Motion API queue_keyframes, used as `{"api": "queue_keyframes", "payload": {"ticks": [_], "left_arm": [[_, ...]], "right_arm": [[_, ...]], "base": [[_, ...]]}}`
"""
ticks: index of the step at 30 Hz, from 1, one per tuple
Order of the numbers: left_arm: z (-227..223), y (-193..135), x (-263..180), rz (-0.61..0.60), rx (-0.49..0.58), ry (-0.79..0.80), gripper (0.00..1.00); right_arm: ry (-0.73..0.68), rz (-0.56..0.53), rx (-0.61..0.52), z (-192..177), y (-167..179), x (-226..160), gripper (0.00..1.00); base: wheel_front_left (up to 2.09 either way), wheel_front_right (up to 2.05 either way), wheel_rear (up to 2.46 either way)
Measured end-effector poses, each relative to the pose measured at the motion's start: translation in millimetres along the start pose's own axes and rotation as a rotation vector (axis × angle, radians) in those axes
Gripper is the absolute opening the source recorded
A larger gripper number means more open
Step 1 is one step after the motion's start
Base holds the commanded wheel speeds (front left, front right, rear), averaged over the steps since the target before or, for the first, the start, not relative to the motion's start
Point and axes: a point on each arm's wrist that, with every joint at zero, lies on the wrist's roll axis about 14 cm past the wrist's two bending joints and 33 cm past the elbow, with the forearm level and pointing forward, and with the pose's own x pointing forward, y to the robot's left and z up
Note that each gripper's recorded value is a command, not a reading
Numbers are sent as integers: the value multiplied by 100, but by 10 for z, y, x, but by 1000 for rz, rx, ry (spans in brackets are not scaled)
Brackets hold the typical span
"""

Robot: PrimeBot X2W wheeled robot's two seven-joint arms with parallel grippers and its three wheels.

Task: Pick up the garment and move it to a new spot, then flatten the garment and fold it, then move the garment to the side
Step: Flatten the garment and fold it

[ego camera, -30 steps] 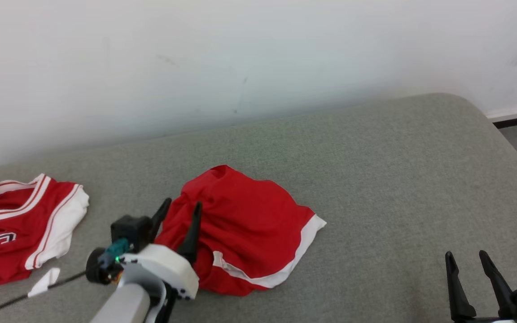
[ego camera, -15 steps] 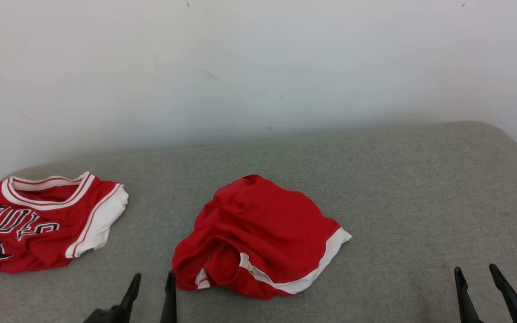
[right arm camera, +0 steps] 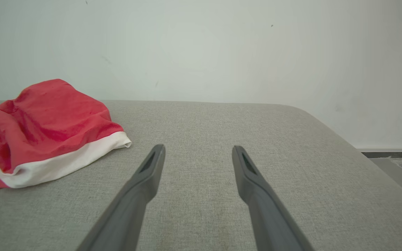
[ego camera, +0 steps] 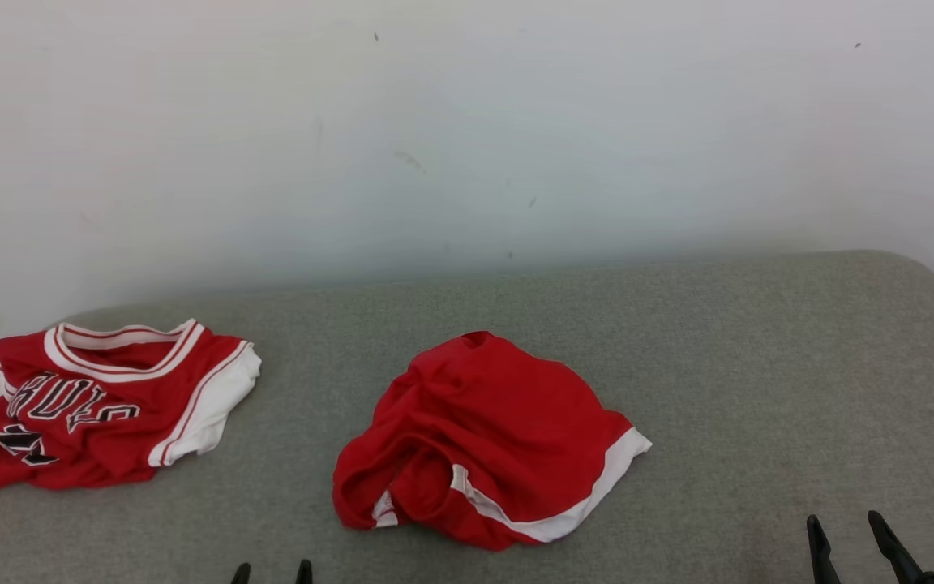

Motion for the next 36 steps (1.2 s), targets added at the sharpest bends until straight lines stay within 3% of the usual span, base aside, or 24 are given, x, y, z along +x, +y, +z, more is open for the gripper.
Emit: {"api": "queue_keyframes", "payload": {"ticks": [22, 29, 36], "left_arm": [[47, 4, 22, -12, -9, -16, 100], [302, -531, 294, -200, -14, -91, 100], [39, -1048, 569, -373, 8, 6, 100]], "right_arm": [[18, 16, 27, -65, 89, 0, 100], [-8, 18, 30, 26, 93, 53, 100], [-25, -21, 37, 84, -24, 23, 100]], "base": [[0, 0, 0], [0, 0, 0], [0, 0, 0]]}}
